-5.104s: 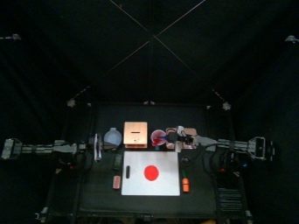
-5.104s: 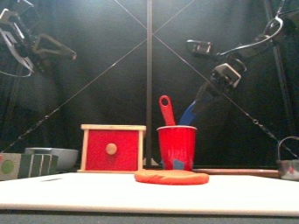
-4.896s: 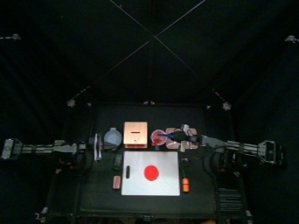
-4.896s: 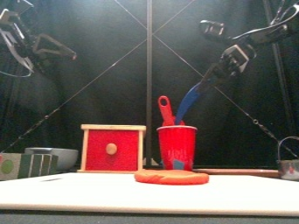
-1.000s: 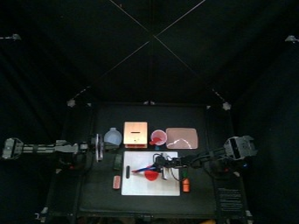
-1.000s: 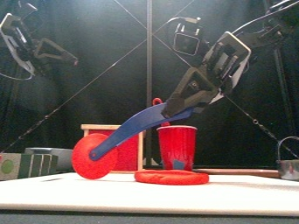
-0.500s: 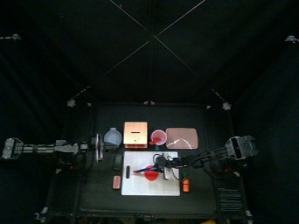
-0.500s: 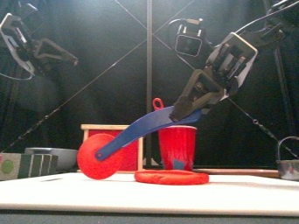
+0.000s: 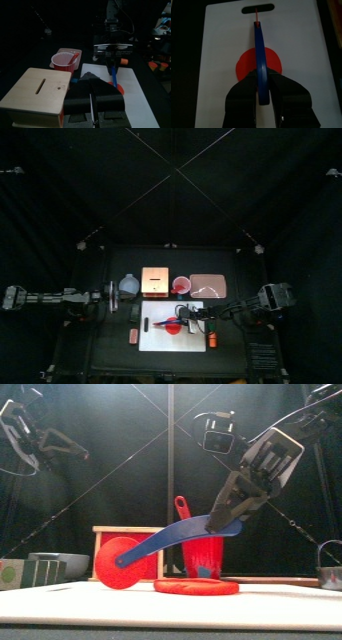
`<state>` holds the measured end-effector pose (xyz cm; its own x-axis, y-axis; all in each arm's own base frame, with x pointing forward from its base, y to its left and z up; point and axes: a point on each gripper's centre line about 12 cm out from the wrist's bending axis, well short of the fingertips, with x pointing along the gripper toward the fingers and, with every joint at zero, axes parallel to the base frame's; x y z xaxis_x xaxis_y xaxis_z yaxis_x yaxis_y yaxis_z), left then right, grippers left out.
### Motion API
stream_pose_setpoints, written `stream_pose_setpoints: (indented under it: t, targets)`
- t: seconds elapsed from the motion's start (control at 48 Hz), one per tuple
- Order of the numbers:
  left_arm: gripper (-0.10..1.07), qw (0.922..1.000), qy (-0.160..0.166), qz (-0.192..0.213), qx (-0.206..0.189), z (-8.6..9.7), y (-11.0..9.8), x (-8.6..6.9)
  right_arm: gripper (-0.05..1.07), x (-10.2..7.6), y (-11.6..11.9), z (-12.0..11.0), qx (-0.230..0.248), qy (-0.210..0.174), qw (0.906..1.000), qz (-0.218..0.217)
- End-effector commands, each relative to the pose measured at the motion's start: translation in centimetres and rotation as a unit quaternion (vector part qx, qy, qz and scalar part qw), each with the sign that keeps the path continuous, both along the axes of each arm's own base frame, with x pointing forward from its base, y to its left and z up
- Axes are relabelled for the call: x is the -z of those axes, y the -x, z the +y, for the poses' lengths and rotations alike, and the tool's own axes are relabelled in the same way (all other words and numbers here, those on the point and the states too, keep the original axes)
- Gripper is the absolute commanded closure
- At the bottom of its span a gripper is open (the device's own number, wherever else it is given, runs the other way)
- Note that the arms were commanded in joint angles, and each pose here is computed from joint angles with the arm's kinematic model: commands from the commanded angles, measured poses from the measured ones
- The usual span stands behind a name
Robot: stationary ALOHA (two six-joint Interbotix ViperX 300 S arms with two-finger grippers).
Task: Cut dough in half
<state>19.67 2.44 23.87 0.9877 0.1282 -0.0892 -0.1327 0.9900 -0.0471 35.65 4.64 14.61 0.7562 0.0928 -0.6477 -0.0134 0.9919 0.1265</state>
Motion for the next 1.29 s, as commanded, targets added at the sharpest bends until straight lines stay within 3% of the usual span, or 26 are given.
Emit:
stream_pose_setpoints:
  t: [0.0, 0.521, 0.938, 1.271]
  targets:
    - [0.93, 1.0, 0.001, -0.005, -0.002, 0.1, -0.2, -0.4, 0.76, -1.4, -0.1, 0.1, -0.002, -0.003, 0.9998, -0.018]
    - [0.93, 1.0, 0.001, -0.005, -0.002, 0.1, -0.2, -0.4, 0.77, -1.7, 1.4, -0.1, -0.002, -0.004, 1.0, -0.009]
    - [0.93, 1.0, 0.002, 0.002, -0.002, 0.1, -0.3, -0.1, 0.77, -0.5, 3.3, -0.1, -0.005, -0.005, 0.9989, 0.046]
    - [0.93, 1.0, 0.001, 0.007, -0.002, 0.1, -0.6, 0.1, 0.77, -0.3, 4.5, -0.1, -0.001, -0.013, 0.998, 0.063]
